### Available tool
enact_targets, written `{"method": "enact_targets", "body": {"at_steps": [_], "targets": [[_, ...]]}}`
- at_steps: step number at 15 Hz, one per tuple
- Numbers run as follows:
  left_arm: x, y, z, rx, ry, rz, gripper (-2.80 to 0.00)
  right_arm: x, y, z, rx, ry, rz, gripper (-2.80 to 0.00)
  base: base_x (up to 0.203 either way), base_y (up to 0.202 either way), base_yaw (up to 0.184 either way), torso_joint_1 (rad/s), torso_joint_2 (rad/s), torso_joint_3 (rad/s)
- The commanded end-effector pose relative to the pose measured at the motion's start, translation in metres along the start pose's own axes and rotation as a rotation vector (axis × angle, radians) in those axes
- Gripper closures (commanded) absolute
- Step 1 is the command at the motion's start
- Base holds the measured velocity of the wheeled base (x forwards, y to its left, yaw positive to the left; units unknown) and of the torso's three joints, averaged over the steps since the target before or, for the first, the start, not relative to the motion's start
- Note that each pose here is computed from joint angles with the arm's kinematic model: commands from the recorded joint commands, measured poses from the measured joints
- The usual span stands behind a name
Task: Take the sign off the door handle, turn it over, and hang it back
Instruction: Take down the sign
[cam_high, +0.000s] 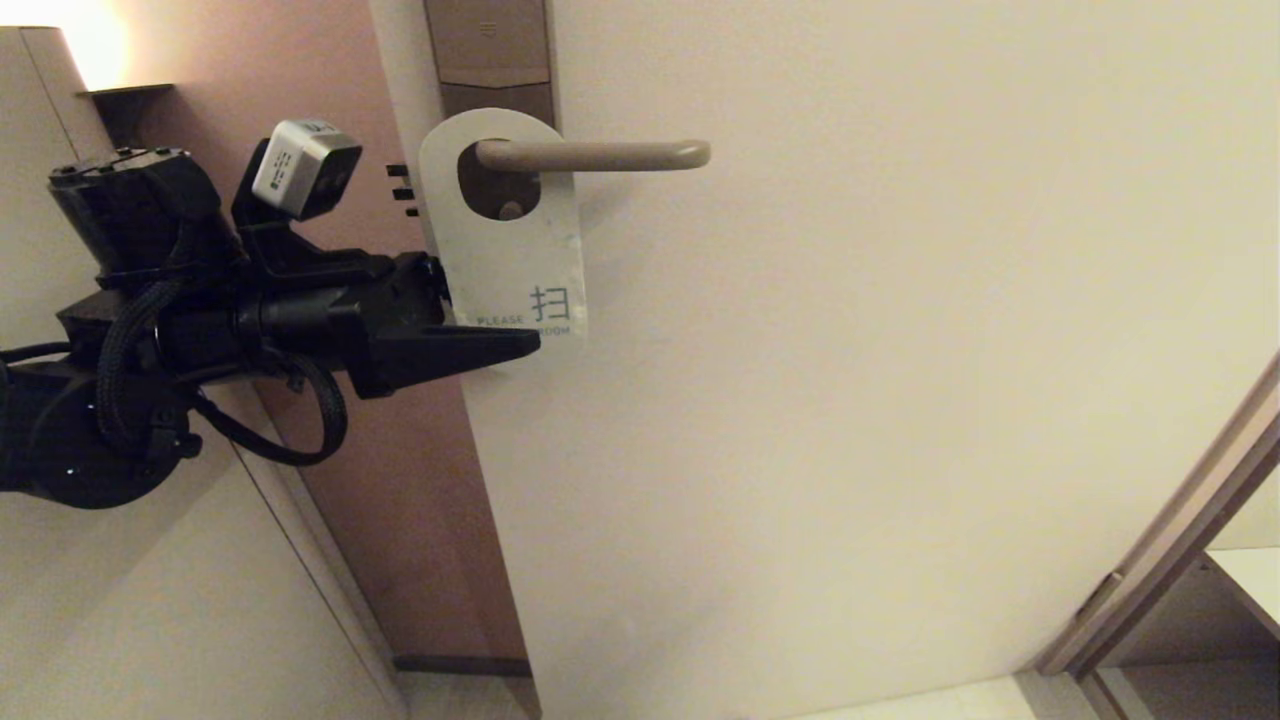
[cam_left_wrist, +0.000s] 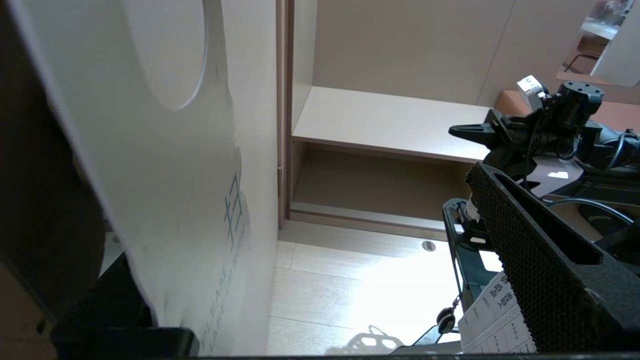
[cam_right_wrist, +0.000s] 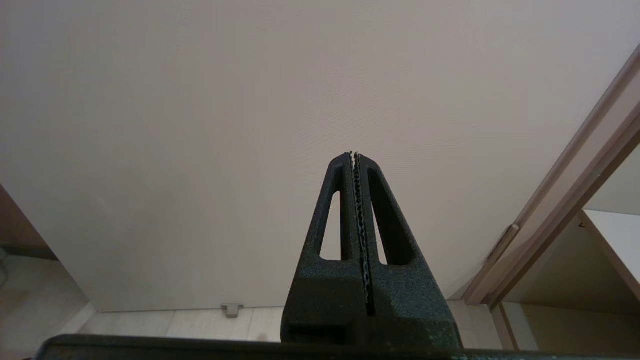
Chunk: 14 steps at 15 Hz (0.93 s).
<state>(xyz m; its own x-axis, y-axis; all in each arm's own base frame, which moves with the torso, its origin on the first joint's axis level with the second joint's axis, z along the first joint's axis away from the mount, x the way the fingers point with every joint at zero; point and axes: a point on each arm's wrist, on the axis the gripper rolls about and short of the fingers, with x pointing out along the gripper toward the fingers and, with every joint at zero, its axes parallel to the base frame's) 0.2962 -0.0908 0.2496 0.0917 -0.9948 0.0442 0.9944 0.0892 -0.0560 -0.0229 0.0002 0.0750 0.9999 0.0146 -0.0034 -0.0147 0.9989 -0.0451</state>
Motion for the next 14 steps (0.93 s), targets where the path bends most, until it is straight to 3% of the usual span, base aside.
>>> {"method": "enact_targets", "body": {"at_steps": [1,4,5,6,14], "targets": [[0.0009,0.0031,-0.0027,-0.006,0.003,-0.007,-2.8,0.0001,0.0,0.0,-0.001,0.001,0.001,0.0,0.0,0.0,0.0,0.0,0.0,0.0],[0.002,0.0067,-0.0048,-0.006,0.005,-0.007,-2.8,0.0001,0.0,0.0,-0.001,0.001,0.001,0.0,0.0,0.0,0.0,0.0,0.0,0.0],[0.0023,0.0074,-0.0039,0.003,0.001,-0.007,-1.94,0.0001,0.0,0.0,-0.001,0.001,0.001,0.0,0.0,0.0,0.0,0.0,0.0,0.0],[0.0026,0.0083,-0.0022,0.009,-0.003,-0.007,0.0,0.0001,0.0,0.0,-0.001,0.001,0.001,0.0,0.0,0.0,0.0,0.0,0.0,0.0],[0.0024,0.0068,0.0014,0.023,-0.008,-0.008,0.0,0.0001,0.0,0.0,-0.001,0.001,0.001,0.0,0.0,0.0,0.0,0.0,0.0,0.0]]}}
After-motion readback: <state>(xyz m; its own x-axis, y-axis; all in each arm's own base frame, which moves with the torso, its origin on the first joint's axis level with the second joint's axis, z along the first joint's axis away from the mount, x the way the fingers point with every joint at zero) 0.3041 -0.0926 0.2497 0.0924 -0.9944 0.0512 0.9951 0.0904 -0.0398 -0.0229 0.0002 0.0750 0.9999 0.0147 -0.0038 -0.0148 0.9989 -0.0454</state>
